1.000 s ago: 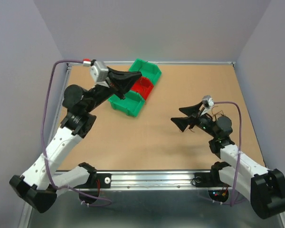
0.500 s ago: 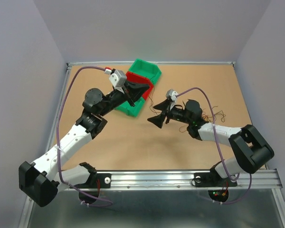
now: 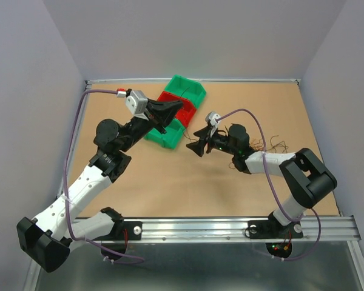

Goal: Untangle the cables

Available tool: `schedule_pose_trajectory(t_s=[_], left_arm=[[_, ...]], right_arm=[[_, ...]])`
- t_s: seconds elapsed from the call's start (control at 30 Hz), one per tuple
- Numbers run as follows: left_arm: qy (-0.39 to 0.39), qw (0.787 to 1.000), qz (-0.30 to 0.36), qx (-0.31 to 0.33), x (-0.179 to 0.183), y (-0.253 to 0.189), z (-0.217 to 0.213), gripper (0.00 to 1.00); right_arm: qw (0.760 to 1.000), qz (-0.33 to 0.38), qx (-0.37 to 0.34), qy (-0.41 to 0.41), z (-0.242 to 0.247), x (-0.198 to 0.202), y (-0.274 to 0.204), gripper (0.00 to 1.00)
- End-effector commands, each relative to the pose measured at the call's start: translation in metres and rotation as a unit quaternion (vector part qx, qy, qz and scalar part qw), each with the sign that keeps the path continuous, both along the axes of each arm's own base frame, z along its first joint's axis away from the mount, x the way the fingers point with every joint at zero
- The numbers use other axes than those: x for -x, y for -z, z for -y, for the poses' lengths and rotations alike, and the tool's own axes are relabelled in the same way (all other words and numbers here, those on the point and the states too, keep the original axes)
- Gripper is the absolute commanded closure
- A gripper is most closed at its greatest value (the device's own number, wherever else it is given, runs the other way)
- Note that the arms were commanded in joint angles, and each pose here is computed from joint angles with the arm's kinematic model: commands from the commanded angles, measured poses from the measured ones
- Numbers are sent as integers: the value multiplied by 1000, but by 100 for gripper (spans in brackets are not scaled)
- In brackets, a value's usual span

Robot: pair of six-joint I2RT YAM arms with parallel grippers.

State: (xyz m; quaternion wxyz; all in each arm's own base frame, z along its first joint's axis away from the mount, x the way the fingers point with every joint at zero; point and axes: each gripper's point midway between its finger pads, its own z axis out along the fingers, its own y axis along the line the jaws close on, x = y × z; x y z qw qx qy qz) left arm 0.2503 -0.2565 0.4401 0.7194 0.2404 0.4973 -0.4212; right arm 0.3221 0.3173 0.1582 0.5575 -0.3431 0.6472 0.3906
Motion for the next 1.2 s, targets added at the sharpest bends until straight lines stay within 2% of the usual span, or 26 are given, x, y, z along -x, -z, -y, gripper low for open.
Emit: schedule_pose_trajectory(t_s=[0.0, 0.03, 0.1, 0.13, 0.23, 0.33, 0.47, 0.6, 0.67, 0.77, 0.9, 1.03, 1.17], left_arm=[[-4, 1000, 14, 14, 1, -9, -2, 100], [-5, 1000, 13, 13, 0, -9, -2, 100], [-6, 1000, 11, 12, -2, -7, -1, 100], [-10, 1000, 10, 12, -4, -7, -1, 100], [-47, 999, 1, 17, -16, -5, -9, 100], [-123, 992, -13, 28, -42, -2, -26, 100], [-176, 984, -28, 12, -77, 16, -34, 100], [-198, 977, -64, -45, -123, 66, -15, 100], [-195, 975, -84, -63, -138, 79, -6, 100], [-177, 969, -136, -107, -168, 126, 13, 100], [-134, 967, -172, -135, -178, 157, 33, 100], [-102, 961, -191, -173, -178, 180, 45, 100], [-82, 953, -208, -204, -185, 193, 48, 83]], right_arm=[[998, 53, -23, -15, -15, -8, -34, 28], [998, 55, -24, -17, -15, -7, -35, 30], [998, 57, -27, -18, -17, -7, -37, 47], [998, 56, -27, -25, -18, -5, -37, 70], [997, 59, -31, -34, -19, 2, -41, 99], [997, 59, -33, -47, -14, 17, -43, 99], [994, 60, -55, -67, -3, 46, -63, 99], [992, 64, -87, -61, 13, 69, -99, 100], [995, 33, -89, -38, 18, 68, -104, 99], [994, 15, -112, -2, 31, 70, -123, 100], [990, 21, -140, 20, 40, 72, -152, 100], [983, 20, -166, 81, 53, 58, -177, 100], [976, 32, -176, 121, 62, 45, -201, 100]])
